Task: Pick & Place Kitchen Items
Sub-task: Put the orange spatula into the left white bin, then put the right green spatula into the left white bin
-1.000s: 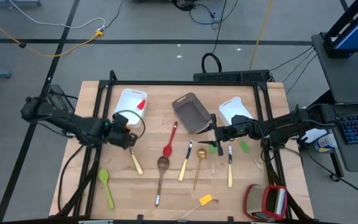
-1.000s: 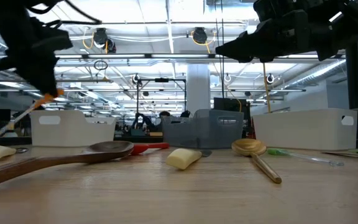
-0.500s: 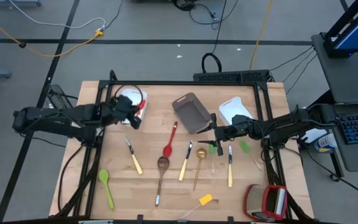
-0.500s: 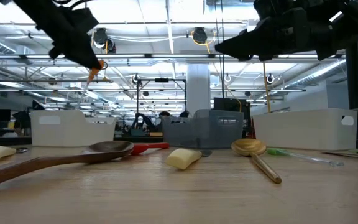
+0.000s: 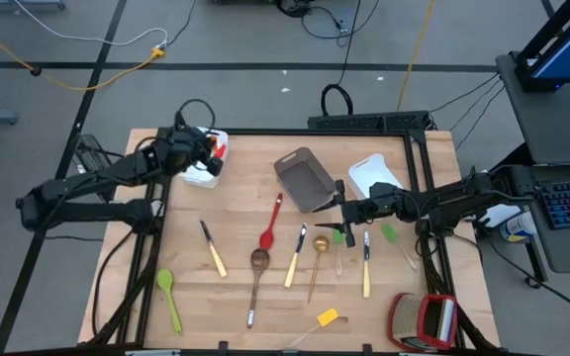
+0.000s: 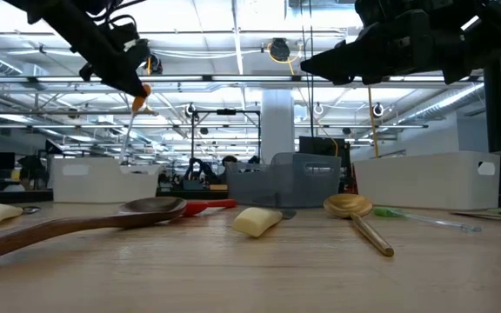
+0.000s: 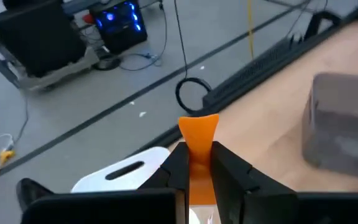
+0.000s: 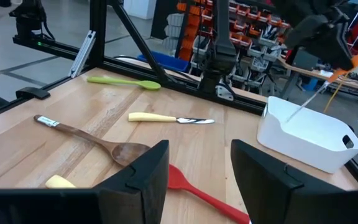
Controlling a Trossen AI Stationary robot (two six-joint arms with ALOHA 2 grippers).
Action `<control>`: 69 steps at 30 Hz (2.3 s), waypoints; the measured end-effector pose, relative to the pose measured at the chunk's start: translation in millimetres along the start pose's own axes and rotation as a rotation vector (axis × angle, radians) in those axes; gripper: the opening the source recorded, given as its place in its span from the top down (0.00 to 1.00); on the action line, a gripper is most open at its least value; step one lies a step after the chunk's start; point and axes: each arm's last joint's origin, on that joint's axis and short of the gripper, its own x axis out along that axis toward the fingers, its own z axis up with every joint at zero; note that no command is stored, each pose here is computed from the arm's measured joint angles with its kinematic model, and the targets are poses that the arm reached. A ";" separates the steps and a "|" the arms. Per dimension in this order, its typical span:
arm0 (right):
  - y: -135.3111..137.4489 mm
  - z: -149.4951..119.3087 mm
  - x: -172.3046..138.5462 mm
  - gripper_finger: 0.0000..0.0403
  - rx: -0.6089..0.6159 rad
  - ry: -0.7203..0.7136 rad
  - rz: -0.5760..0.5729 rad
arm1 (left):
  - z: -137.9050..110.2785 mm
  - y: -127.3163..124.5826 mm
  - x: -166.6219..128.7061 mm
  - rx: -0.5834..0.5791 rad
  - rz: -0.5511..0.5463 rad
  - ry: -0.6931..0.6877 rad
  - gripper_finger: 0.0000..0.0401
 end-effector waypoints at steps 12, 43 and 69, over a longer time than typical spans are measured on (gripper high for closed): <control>-1.1 4.1 -0.1 0.59 -0.009 -0.042 -0.012 | 9.8 19.2 7.5 0.102 0.063 -0.061 0.91; -0.9 3.2 -0.1 0.59 -0.006 -0.033 -0.009 | -80.9 25.4 124.3 0.073 0.161 0.684 0.90; -0.5 2.0 0.0 0.59 -0.004 -0.021 -0.005 | -80.9 23.8 126.1 0.062 0.132 0.675 0.66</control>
